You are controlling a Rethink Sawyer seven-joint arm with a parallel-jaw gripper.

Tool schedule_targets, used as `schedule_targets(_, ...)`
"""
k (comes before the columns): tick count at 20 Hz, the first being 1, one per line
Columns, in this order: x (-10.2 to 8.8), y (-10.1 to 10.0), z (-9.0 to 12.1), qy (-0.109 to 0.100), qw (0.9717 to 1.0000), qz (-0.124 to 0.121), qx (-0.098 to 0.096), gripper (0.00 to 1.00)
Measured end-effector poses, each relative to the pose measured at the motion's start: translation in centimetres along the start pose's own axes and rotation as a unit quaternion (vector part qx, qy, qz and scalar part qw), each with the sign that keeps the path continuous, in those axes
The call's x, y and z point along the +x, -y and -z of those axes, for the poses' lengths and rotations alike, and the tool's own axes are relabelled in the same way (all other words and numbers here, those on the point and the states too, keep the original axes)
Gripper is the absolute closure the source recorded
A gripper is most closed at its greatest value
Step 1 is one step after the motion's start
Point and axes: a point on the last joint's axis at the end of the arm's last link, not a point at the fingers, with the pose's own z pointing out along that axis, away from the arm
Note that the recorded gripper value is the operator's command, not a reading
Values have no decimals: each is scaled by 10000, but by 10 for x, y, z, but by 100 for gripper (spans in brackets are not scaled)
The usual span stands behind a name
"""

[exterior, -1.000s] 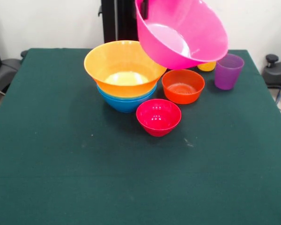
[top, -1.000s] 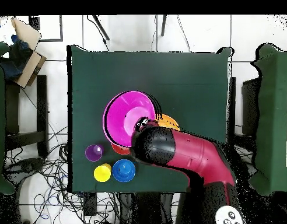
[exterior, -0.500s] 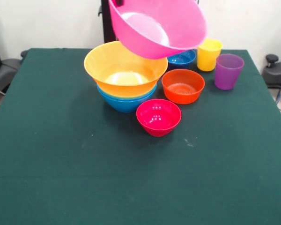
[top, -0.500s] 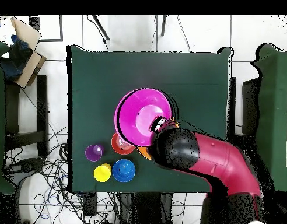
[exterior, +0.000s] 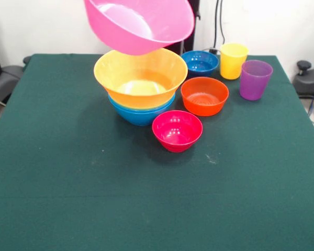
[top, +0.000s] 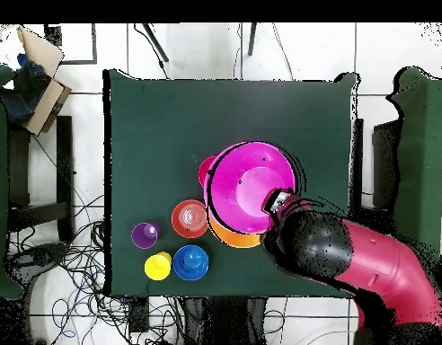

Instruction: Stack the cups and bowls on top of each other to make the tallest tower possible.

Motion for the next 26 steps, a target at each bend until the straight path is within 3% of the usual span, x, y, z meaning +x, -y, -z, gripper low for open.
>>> schedule_targets(8, 5, 13, -6, -54, 9996, 272, 36, 100)
schedule_targets(22, 28, -12, -18, -175, 9959, 892, 29, 100)
schedule_targets(26, 30, -16, -18, -187, 9953, 945, -2, 100)
